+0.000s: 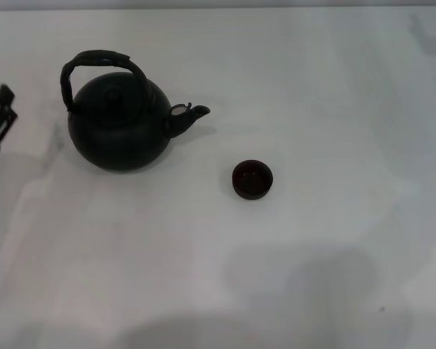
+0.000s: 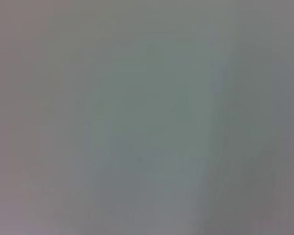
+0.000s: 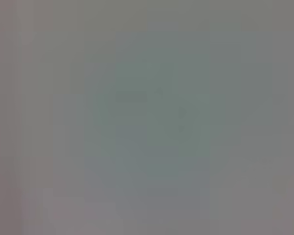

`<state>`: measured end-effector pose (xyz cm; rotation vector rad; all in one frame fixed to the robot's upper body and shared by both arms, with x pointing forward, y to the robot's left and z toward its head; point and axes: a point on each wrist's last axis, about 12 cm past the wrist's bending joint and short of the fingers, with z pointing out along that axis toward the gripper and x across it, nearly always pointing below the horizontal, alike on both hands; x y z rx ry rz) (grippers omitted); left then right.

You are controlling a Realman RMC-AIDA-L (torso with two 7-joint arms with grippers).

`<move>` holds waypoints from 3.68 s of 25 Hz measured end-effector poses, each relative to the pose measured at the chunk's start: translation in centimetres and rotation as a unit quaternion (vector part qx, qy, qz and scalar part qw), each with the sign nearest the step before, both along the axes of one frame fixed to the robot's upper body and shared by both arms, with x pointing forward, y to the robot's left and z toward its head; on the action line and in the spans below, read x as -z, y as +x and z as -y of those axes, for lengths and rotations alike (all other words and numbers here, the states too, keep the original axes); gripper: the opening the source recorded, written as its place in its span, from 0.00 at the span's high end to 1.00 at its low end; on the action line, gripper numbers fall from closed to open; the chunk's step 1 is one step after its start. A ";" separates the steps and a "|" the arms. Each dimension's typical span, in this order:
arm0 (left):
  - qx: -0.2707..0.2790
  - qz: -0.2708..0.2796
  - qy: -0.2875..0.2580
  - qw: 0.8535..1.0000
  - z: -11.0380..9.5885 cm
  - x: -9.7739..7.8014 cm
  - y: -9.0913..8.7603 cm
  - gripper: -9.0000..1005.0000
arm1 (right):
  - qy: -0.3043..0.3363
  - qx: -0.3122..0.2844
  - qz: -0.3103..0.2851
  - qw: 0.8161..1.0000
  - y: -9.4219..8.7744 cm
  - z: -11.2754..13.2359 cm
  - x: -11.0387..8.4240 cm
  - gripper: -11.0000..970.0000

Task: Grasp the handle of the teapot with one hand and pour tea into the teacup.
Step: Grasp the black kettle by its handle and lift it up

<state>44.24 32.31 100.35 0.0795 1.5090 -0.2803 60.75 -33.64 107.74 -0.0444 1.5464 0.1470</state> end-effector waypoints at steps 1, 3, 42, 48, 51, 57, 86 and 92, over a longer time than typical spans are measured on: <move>0.014 0.002 0.003 1.000 0.0 0.0 -0.7 0.13 | 0.001 0.003 -0.004 1.000 0.2 0.0 0.0 0.13; 0.029 0.003 0.006 1.000 0.0 0.1 -1.4 0.13 | 0.002 0.006 -0.010 1.000 0.6 -0.1 -0.1 0.13; 0.100 -0.064 0.038 0.992 3.3 0.4 4.6 0.25 | 0.027 0.010 -0.008 1.000 0.7 -0.4 -0.1 0.13; 0.096 -0.064 0.044 0.992 3.3 0.4 4.7 0.28 | 0.027 0.011 -0.009 1.000 0.6 -0.2 0.0 0.13; 0.095 -0.066 0.048 0.992 3.6 0.5 4.8 0.29 | 0.026 0.009 -0.011 1.000 0.5 -0.3 0.0 0.13; 0.096 -0.070 0.052 0.992 4.0 0.6 5.1 0.36 | 0.024 0.004 -0.015 1.000 0.5 -0.6 0.2 0.13; 0.110 -0.027 0.074 0.991 5.2 -0.6 6.6 0.88 | 0.028 0.003 -0.024 0.999 0.3 -0.8 0.7 0.13; 0.131 0.007 0.118 0.984 6.5 -1.5 7.8 0.88 | 0.028 0.005 -0.026 0.999 0.2 -0.7 0.8 0.13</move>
